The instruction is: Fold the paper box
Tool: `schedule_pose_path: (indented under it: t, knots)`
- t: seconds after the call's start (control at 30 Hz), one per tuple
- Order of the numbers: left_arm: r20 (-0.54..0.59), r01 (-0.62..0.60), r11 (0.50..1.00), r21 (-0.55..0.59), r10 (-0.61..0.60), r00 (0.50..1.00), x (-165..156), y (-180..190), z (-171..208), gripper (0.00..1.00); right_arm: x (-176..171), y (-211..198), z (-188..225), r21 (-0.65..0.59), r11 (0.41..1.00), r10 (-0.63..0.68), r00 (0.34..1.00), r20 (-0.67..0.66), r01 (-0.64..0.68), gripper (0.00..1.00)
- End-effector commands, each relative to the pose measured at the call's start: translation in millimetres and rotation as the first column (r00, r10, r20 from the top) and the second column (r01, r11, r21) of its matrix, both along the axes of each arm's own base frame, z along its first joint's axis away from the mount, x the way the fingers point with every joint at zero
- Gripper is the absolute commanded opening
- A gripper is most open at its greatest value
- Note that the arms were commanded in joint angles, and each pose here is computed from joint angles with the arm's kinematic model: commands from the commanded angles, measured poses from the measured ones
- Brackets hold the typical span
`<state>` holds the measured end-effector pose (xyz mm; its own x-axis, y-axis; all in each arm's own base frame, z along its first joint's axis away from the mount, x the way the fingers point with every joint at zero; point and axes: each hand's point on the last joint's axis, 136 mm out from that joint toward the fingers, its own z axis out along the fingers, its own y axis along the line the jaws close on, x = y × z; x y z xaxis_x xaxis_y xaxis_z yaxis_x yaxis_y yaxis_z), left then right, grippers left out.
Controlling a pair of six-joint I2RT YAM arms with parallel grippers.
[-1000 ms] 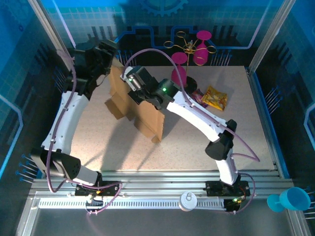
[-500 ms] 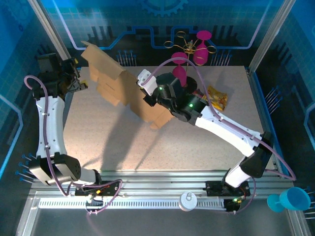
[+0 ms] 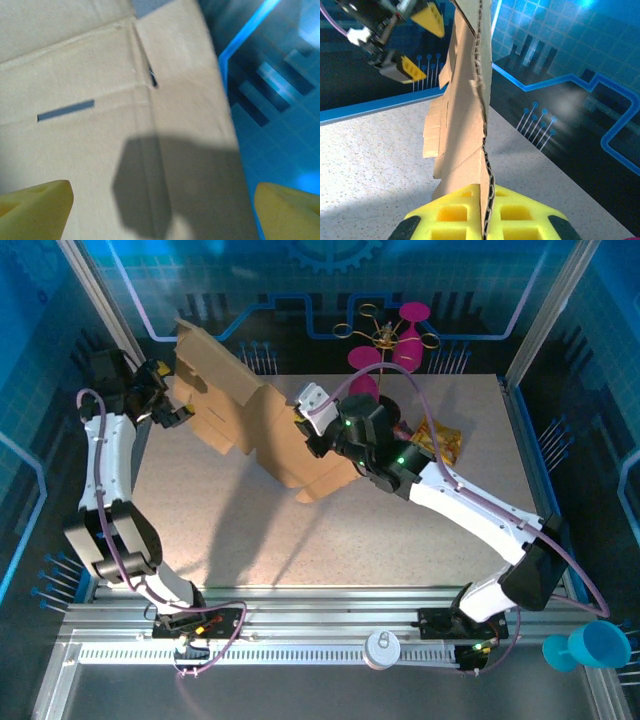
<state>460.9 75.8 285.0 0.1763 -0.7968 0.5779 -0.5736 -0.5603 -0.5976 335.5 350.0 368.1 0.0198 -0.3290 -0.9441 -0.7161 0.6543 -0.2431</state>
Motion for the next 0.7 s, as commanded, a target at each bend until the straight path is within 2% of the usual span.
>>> schedule_pose_path:
  t: [0.0, 0.37, 0.5, 0.67]
  knots:
    - [0.051, 0.016, 0.998, -0.056, -0.013, 0.999, 9.8, 2.1, 14.6, 0.94, -7.4, -3.4, 34.3, 0.115, 0.993, 0.035, 0.998, 0.046, -0.040, 0.00]
    - [0.086, 0.013, 1.000, -0.012, -0.012, 0.996, 23.9, 25.2, 28.3, 0.94, -12.4, -4.1, 24.9, 0.119, 0.990, 0.074, 0.997, 0.014, -0.075, 0.00]
    - [0.077, 0.077, 0.997, 0.030, -0.079, 0.994, 26.7, 21.0, 29.2, 0.94, -11.5, -3.3, 23.9, 0.122, 0.989, 0.078, 0.997, 0.012, -0.079, 0.00]
    - [0.051, 0.132, 0.991, 0.021, -0.133, 0.990, 26.9, 13.1, 21.3, 0.92, -10.0, -1.5, 25.4, 0.128, 0.988, 0.082, 0.997, 0.014, -0.083, 0.00]
